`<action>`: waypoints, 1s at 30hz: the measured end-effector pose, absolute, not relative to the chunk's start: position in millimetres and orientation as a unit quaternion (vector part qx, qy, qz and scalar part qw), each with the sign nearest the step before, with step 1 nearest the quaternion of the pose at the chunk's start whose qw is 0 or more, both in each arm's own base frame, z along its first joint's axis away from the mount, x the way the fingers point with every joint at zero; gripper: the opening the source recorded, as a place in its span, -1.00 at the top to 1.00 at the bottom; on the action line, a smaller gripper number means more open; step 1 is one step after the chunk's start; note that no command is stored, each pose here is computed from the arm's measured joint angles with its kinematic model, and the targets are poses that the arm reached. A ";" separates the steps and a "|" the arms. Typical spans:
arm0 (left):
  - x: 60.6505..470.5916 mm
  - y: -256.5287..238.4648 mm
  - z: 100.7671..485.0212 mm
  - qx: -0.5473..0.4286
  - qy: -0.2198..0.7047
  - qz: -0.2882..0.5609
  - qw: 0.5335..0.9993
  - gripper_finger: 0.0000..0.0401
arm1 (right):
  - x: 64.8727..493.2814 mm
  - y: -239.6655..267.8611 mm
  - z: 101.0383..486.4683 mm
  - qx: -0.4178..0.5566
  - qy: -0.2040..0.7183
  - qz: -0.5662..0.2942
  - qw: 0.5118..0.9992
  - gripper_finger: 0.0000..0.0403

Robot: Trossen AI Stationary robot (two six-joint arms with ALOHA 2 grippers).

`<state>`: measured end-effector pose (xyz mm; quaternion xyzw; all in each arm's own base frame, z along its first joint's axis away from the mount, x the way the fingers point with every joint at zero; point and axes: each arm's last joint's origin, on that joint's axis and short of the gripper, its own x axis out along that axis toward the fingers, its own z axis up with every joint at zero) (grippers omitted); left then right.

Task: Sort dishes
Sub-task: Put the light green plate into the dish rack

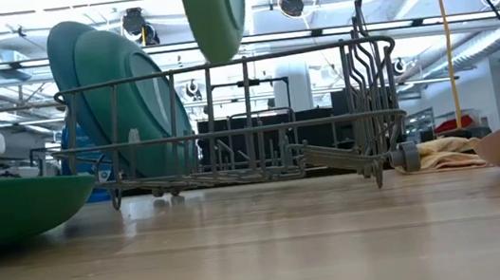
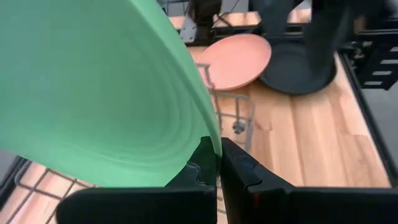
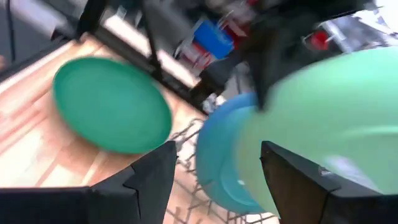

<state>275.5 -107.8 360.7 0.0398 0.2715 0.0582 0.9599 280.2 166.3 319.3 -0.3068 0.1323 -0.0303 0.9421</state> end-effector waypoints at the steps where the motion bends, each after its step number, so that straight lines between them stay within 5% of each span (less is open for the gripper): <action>1: 274.3 -103.7 357.8 0.035 0.272 0.056 0.960 1.00 | 270.2 159.6 321.6 -0.296 0.117 -0.034 0.947 -0.13; 11: 248.7 -59.7 326.7 -0.029 0.250 0.034 0.967 1.00 | 198.7 111.7 338.2 -0.206 0.043 -0.063 0.976 -0.13; 30: 244.2 -13.1 296.3 -0.136 0.285 0.018 0.949 1.00 | 198.6 111.6 333.6 -0.222 0.050 -0.059 0.972 -0.13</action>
